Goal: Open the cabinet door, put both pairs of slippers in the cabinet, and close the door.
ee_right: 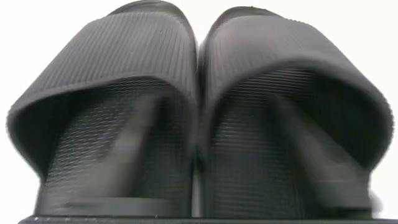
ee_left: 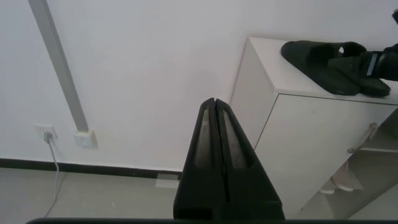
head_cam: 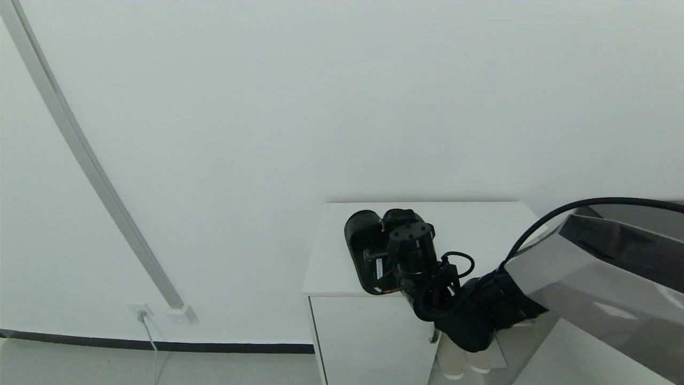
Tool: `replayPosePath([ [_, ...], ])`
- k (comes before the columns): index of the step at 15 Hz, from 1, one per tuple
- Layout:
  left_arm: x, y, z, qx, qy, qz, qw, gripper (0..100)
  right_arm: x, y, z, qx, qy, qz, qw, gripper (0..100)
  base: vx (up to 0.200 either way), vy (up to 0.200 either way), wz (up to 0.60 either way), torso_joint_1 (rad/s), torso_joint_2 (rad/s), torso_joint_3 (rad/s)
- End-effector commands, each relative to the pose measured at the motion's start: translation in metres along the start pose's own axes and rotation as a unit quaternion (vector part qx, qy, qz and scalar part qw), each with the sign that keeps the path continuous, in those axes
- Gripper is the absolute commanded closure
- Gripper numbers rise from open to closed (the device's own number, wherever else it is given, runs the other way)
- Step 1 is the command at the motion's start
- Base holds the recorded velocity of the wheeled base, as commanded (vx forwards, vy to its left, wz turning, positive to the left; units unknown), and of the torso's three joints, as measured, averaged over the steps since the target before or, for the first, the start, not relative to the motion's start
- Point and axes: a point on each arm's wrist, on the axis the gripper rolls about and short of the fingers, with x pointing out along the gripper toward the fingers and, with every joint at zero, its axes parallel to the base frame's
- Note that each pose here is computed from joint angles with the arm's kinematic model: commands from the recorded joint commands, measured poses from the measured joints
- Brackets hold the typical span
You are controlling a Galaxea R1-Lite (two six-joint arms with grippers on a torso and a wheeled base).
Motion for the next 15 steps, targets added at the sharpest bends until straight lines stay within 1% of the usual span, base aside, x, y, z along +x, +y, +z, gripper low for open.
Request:
replayPosePath([
  [1,0.0,0.0,0.0,0.0,0.001,0.0,1.0,100,0.029,-0.001,-0.011,0.001,-0.001,-0.014,1.0,0,0.0,0.0,0.0,0.0,0.0,0.0],
  [5,0.0,0.0,0.0,0.0,0.001,0.0,1.0,100,0.046,0.0,0.0,0.0,-0.013,-0.018,1.0,0,0.0,0.0,0.0,0.0,0.0,0.0],
  [8,0.0,0.0,0.0,0.0,0.001,0.0,1.0,100,0.064,-0.009,0.004,0.004,-0.014,-0.035,0.999,0,0.0,0.0,0.0,0.0,0.0,0.0],
  [9,0.0,0.0,0.0,0.0,0.001,0.0,1.0,100,0.066,-0.011,0.004,0.005,-0.012,-0.034,0.999,100,0.0,0.0,0.0,0.0,0.0,0.0],
  [15,0.0,0.0,0.0,-0.001,0.001,0.0,1.0,100,0.065,-0.013,0.006,0.005,-0.013,-0.024,1.0,100,0.0,0.0,0.0,0.0,0.0,0.0],
])
